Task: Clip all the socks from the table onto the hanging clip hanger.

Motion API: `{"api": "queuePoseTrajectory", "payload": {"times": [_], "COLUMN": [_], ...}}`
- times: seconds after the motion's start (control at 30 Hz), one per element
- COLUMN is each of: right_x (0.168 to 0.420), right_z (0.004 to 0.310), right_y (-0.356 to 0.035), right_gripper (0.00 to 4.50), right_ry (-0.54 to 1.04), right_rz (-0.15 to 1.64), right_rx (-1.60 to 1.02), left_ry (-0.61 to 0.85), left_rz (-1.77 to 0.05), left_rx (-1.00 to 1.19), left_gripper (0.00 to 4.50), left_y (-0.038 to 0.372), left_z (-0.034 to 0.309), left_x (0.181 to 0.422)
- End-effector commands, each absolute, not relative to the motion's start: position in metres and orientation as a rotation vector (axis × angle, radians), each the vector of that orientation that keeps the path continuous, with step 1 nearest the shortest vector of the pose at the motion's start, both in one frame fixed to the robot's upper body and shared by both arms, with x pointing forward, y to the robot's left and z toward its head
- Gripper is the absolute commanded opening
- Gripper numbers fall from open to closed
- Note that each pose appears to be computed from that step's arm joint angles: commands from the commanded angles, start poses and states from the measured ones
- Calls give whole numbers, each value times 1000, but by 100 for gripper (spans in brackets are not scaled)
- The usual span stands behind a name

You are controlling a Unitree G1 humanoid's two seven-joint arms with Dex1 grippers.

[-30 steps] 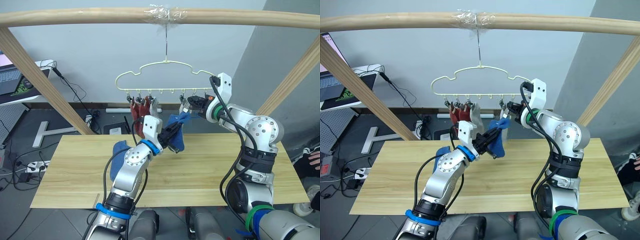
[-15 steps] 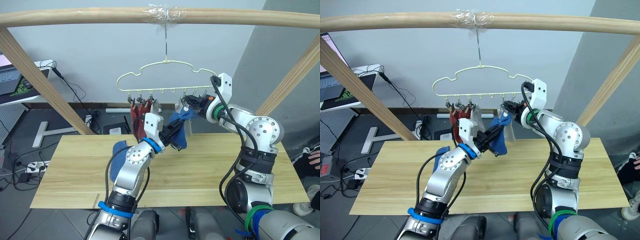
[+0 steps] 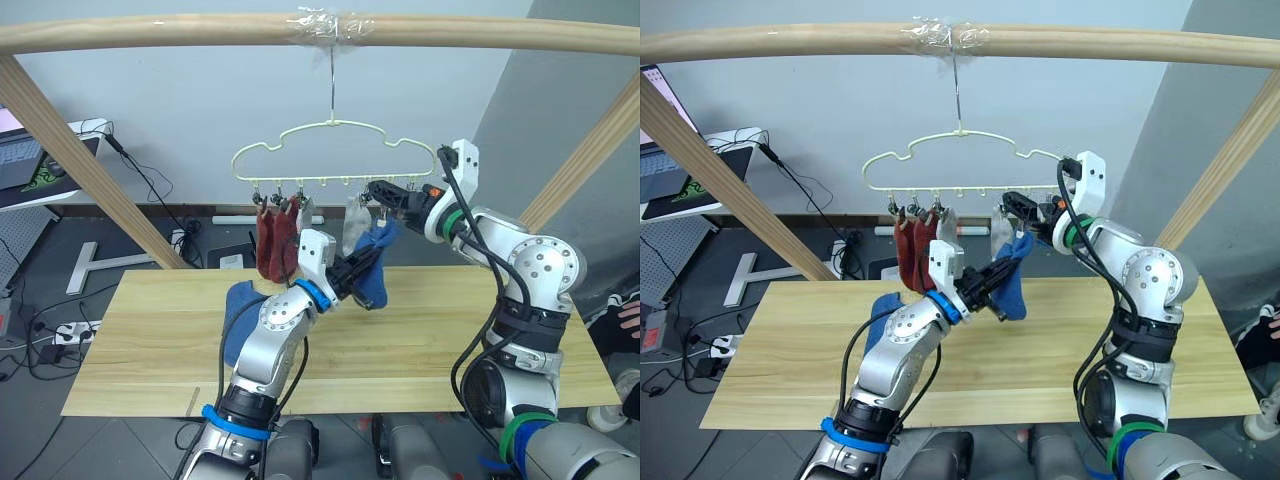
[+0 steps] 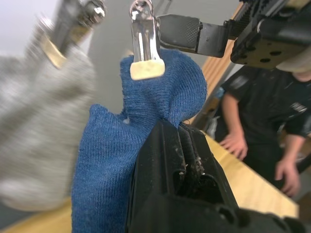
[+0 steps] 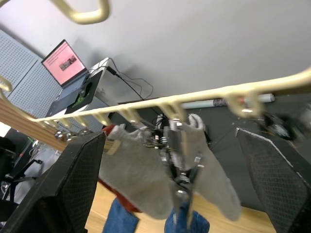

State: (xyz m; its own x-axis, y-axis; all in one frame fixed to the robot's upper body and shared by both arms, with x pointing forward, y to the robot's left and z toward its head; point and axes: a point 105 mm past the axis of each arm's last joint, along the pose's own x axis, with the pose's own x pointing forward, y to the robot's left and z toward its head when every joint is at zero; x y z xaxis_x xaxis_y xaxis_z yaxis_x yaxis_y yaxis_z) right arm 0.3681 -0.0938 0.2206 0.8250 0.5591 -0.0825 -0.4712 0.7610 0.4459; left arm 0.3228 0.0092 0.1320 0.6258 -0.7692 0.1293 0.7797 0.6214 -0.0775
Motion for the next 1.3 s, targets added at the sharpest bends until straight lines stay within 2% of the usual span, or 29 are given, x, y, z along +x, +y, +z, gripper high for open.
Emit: {"api": "queuePoseTrajectory", "payload": {"times": [0.03,0.07,0.17,0.57,0.77,0.93,1.07,1.23,1.3], "right_x": [360,360,358,354,340,343,345,351,354], "right_z": [238,237,236,236,226,204,196,192,189], "right_y": [-95,-96,-97,-107,-107,-119,-120,-124,-124], "right_gripper": [446,446,450,450,450,450,326,326,274], "right_ry": [111,105,86,32,-29,-60,-93,-131,-130], "right_rz": [609,605,598,578,570,437,379,281,264], "right_rx": [412,402,386,384,245,67,0,-24,-25], "left_ry": [-78,-69,-56,-5,-34,-49,-54,-84,-83], "left_rz": [-969,-971,-959,-966,-913,-896,-877,-869,-872], "left_rx": [-211,-218,-251,-272,-191,-133,-103,-66,-60], "left_gripper": [0,0,71,439,447,447,450,450,450], "left_y": [-1,-1,0,6,33,61,77,88,88], "left_z": [144,143,144,138,142,148,152,164,163], "left_x": [314,314,317,316,317,311,310,309,308]}}
